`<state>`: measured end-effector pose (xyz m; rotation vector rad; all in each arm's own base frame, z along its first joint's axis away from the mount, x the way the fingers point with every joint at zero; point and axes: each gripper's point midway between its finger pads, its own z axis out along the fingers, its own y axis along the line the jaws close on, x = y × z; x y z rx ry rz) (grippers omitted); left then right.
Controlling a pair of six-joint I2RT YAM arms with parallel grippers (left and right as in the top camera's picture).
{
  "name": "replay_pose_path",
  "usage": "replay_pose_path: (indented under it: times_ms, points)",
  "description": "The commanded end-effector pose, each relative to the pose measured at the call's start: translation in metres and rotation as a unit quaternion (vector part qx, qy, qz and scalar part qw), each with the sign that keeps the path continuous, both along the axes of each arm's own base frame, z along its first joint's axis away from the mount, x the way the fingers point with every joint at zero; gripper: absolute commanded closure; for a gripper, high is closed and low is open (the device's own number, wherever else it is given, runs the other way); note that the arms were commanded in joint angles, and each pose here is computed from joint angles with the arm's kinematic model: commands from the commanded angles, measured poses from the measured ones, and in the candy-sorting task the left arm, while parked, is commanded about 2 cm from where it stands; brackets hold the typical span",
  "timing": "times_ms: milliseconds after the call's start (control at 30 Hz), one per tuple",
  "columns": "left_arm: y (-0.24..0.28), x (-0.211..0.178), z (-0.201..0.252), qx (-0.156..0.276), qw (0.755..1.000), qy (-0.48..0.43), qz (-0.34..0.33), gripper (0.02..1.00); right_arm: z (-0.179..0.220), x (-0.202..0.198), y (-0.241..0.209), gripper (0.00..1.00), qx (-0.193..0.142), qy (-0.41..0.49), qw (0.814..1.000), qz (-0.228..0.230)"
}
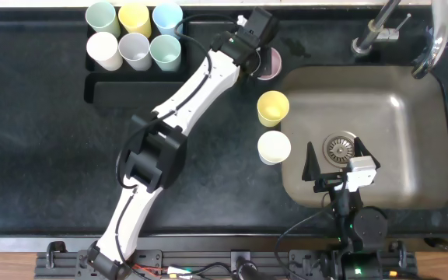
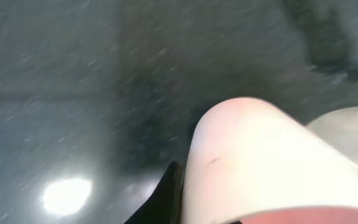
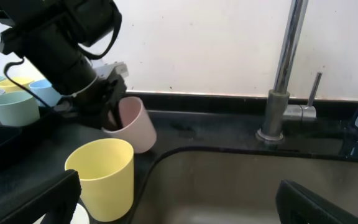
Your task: Store Cups
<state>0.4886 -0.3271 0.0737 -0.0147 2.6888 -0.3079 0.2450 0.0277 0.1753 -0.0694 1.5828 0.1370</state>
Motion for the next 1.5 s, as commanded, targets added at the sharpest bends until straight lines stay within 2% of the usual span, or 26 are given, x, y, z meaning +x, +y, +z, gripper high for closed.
replay_pose_path:
  times_ms: [33, 267, 367, 500, 700, 967, 1133, 1500]
  points:
    - [0.017, -0.006, 0.087, 0.032, 0.996, -0.08, 0.027, 0.985, -0.003, 0.0, -0.002, 0.003, -0.001, -0.002, 1.0, -0.005]
    - [0.088, -0.023, 0.194, 0.034, 0.986, -0.14, 0.082, 0.985, -0.003, 0.0, -0.002, 0.005, -0.001, -0.002, 1.0, -0.005]
    - [0.137, -0.037, 0.216, 0.048, 0.984, -0.138, 0.106, 0.985, -0.003, 0.0, -0.002, 0.003, -0.001, -0.002, 1.0, -0.005]
    - [0.211, -0.057, 0.223, 0.077, 0.977, -0.123, 0.154, 0.985, -0.003, 0.0, -0.002, 0.005, -0.001, -0.002, 1.0, -0.005]
    - [0.309, -0.086, 0.203, 0.106, 0.969, -0.079, 0.21, 0.985, -0.003, 0.0, -0.002, 0.005, -0.001, -0.002, 1.0, -0.005]
    - [0.397, -0.105, 0.15, 0.101, 0.966, 0.001, 0.237, 0.98, -0.003, 0.0, -0.002, 0.005, -0.001, -0.002, 1.0, -0.005]
    - [0.417, -0.096, 0.125, 0.097, 0.965, 0.012, 0.243, 0.982, -0.003, 0.0, -0.002, 0.005, -0.001, -0.002, 1.0, -0.005]
    - [0.417, -0.07, 0.074, 0.091, 0.969, 0.049, 0.223, 0.982, -0.003, 0.0, -0.002, 0.003, -0.001, -0.002, 1.0, -0.005]
